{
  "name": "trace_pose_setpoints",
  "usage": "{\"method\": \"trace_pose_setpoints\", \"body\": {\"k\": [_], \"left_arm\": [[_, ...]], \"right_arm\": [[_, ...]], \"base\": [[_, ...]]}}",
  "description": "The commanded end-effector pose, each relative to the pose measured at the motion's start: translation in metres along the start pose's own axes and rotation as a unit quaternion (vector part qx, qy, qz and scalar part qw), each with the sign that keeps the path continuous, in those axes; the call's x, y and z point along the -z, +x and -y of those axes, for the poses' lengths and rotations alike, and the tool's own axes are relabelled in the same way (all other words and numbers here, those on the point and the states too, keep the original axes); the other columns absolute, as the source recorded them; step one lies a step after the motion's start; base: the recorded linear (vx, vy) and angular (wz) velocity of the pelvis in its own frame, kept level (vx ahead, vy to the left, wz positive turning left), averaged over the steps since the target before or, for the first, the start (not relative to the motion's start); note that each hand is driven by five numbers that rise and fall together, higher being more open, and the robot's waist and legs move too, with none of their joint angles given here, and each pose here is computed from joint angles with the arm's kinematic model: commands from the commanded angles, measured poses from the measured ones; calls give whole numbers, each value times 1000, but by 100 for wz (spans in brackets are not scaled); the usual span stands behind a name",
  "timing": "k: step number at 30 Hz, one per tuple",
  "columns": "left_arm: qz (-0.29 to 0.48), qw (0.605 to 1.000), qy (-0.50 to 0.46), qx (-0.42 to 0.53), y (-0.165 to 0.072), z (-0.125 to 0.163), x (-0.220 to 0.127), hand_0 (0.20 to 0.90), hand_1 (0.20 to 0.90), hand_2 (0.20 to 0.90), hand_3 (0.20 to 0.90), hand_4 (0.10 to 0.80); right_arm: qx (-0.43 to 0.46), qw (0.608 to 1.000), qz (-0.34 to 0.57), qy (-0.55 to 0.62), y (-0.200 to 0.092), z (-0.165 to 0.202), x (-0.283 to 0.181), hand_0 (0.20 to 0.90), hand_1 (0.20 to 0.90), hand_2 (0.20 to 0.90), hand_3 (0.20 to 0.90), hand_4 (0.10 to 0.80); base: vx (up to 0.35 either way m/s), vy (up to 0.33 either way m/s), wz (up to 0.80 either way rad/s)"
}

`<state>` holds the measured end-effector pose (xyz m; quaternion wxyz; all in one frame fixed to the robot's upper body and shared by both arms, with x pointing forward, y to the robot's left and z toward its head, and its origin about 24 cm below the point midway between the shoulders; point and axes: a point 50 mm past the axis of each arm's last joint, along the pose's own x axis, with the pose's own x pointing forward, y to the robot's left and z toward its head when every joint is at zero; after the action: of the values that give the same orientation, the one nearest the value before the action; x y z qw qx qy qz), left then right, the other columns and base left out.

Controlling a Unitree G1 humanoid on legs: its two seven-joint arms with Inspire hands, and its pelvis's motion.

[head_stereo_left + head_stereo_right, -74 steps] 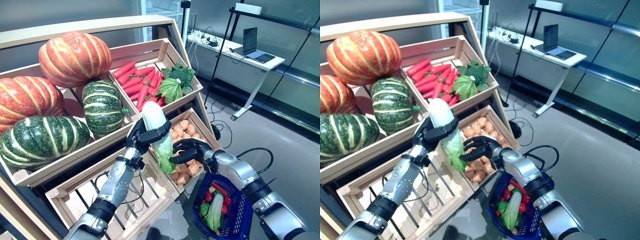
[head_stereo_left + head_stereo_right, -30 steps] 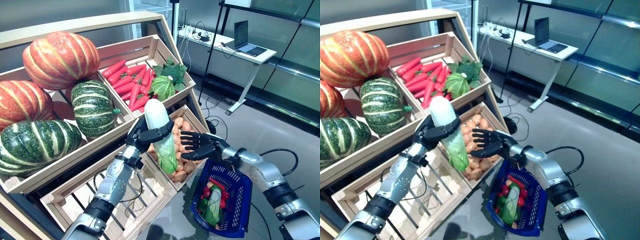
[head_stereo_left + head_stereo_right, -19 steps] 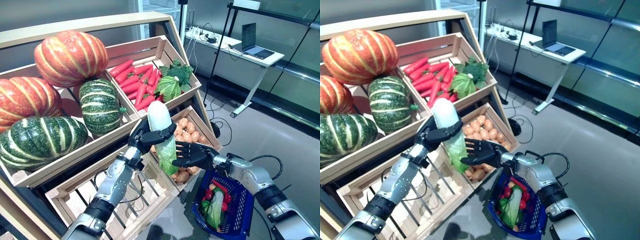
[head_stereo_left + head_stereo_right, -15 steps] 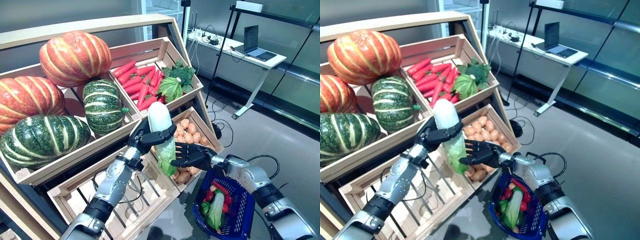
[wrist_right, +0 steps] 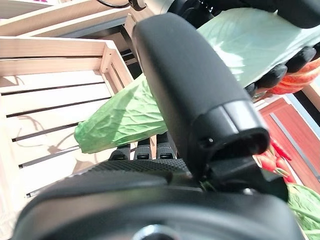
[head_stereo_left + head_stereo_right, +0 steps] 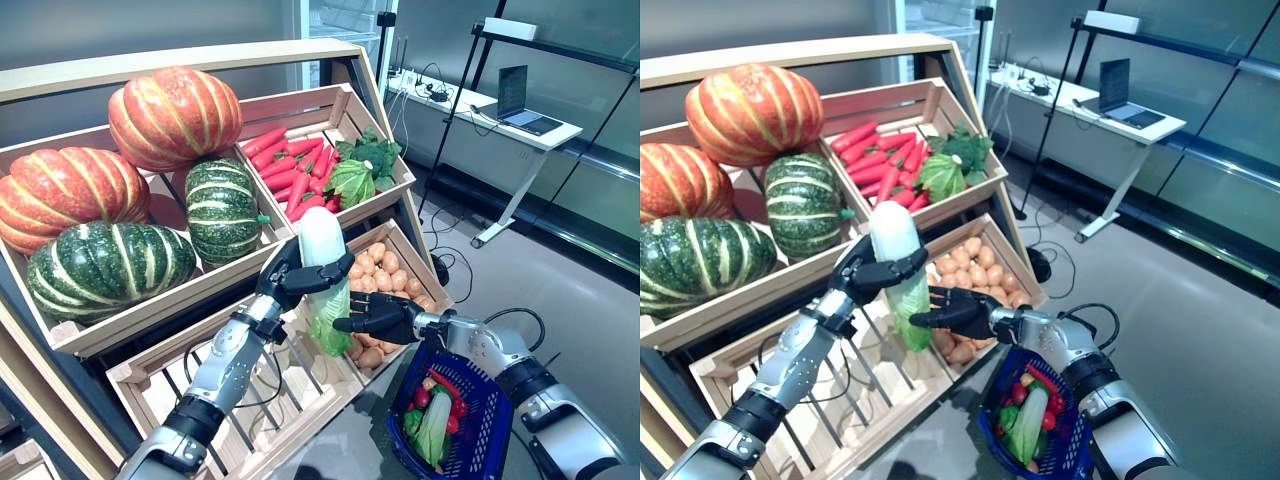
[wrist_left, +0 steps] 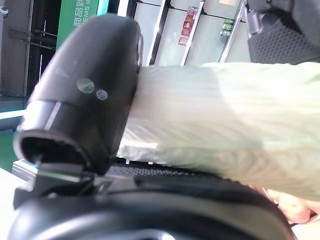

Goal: Put vegetables into the basket

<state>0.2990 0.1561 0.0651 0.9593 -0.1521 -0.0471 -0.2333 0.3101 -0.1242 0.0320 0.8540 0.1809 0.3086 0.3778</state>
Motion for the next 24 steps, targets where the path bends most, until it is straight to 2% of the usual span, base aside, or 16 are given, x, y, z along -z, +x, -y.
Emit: {"method": "trace_pose_setpoints", "body": {"k": [1,5,6,7,8,14,24], "left_arm": [[94,982,-54,154,42,58,-26,300,300,300,300,400],[97,980,-63,161,42,62,-25,300,300,300,300,400],[98,980,-64,162,43,63,-26,300,300,300,300,400],[99,979,-65,164,43,64,-26,300,300,300,300,400],[100,979,-66,165,43,64,-27,300,300,300,300,400],[106,977,-67,171,47,71,-32,300,300,300,300,400],[103,979,-63,164,47,69,-32,300,300,300,300,400]], "right_arm": [[-230,969,87,1,35,-77,-67,900,900,900,900,800],[-225,971,83,0,37,-76,-68,900,900,900,900,800],[-224,971,84,2,37,-75,-68,469,469,469,469,513],[-215,973,87,-2,38,-73,-68,326,326,326,326,417],[-203,975,92,-3,38,-70,-69,300,300,300,300,400],[-112,986,117,-26,37,-53,-73,300,300,300,300,400],[-79,986,137,-53,31,-47,-80,300,300,300,300,400]], "base": [[0,0,0],[0,0,0],[0,0,0],[0,0,0],[0,0,0],[0,0,0],[0,0,0]]}}
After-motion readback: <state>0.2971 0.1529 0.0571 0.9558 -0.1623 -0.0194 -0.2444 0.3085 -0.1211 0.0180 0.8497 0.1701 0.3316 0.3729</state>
